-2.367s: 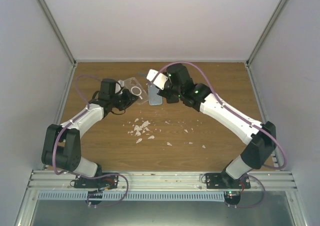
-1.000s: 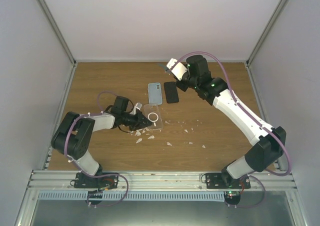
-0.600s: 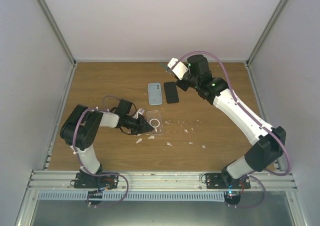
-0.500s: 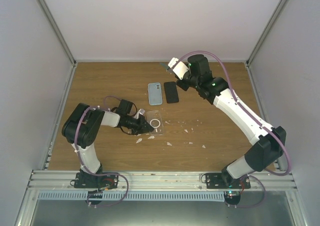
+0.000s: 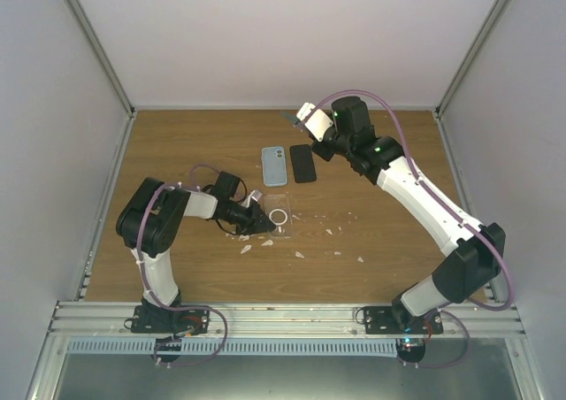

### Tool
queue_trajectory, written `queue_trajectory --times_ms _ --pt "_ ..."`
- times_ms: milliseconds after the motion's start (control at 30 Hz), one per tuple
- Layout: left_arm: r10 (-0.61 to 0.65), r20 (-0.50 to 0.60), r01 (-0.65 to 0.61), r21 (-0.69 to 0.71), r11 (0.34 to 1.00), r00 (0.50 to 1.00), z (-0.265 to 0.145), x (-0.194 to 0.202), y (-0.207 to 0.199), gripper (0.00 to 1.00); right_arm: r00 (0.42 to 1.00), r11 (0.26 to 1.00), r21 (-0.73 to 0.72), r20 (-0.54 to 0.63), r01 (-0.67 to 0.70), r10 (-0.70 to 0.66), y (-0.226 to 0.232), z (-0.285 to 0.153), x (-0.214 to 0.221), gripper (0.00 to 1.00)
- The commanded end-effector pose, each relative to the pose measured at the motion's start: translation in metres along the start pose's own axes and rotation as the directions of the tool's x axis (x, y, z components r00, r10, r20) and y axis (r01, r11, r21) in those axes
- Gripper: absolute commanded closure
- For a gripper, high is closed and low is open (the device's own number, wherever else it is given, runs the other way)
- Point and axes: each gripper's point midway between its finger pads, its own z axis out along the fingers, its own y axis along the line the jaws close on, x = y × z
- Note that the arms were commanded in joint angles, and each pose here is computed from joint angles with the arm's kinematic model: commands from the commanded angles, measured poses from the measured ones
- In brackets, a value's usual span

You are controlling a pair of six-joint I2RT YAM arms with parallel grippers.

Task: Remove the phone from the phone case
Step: Place the phone case at the center of the board, then place the phone at the center of the board.

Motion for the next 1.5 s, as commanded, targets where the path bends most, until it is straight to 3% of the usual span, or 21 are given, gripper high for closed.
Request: queue_trajectory --times_ms 0,267,533,733,967,1233,1467 --pt "-0.01 -0.002 0.01 -0.044 0.999 1.0 0.001 0.001 0.008 0.8 0.998 0.999 0.042 0.06 -0.03 0.027 -0.016 -0.005 -0.016 1.0" --pt "-0.017 0.028 0.019 -0.063 0.998 0.999 -0.007 0.0 0.01 0.62 0.998 0.999 0.038 0.063 -0.033 0.03 -0.017 -0.005 -0.018 0.99" --pt "-0.03 0.098 0.04 -0.106 0.994 0.995 -0.024 -0.004 0.015 0.23 0.997 0.999 0.04 0.07 -0.036 0.033 -0.02 -0.008 -0.023 1.0" --pt "-0.001 0.175 0.024 -0.127 0.992 0.985 -0.043 -0.01 0.011 0.01 0.996 0.998 0.044 0.081 -0.033 0.03 -0.022 -0.012 -0.027 0.99" --pt "0.101 0.271 -0.078 -0.094 0.992 0.957 -0.069 -0.02 -0.018 0.01 0.993 0.998 0.068 0.115 -0.01 0.003 -0.03 -0.023 -0.039 0.99" --pt "0.301 0.48 -0.332 -0.021 0.943 0.824 -0.144 -0.053 -0.116 0.01 0.982 0.987 0.138 0.156 0.083 -0.104 -0.043 -0.042 -0.058 1.0" --pt "0.461 0.636 -0.559 -0.054 0.827 0.619 -0.219 -0.066 -0.215 0.01 0.948 0.936 0.272 0.165 0.223 -0.273 -0.066 -0.067 -0.078 0.99"
